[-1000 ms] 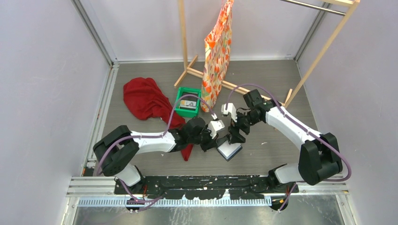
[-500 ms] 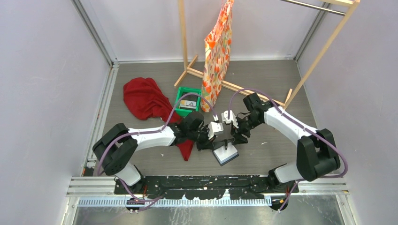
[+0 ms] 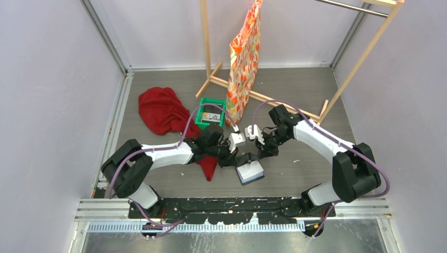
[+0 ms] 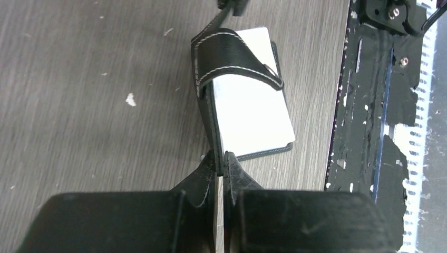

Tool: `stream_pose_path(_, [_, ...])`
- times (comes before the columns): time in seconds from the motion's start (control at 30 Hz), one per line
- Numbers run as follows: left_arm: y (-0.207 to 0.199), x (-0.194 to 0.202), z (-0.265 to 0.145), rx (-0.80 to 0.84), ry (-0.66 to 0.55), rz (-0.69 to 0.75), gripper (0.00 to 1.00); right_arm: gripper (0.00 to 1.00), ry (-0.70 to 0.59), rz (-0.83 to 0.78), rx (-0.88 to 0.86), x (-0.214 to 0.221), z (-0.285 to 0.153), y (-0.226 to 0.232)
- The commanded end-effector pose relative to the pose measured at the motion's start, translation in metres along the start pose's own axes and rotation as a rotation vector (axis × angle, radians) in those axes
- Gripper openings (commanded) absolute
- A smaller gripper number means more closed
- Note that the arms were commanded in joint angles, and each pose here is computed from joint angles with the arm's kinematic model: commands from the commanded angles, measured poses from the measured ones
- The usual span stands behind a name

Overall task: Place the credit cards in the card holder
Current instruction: Open the card holder at the center of the board.

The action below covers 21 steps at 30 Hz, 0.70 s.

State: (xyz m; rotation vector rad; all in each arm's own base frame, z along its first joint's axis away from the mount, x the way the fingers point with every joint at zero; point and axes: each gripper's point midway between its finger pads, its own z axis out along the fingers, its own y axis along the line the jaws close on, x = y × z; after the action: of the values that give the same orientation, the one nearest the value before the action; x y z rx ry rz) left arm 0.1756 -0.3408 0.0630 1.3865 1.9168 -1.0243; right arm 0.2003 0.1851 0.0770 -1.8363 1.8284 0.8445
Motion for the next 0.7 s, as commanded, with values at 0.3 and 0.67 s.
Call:
stream_pose_path(0.3, [0.013, -0.075, -0.018, -0.061, -0.243, 0.043, 0.3, 0.01, -0.042, 0.2, 0.064, -0.022, -0.019, 0.005])
stream_pose_path(0.67, [0.019, -0.081, -0.074, -0.285, -0.525, -0.265, 0.68, 0.01, 0.162, 0.903, 0.49, 0.072, -0.046, -0.076])
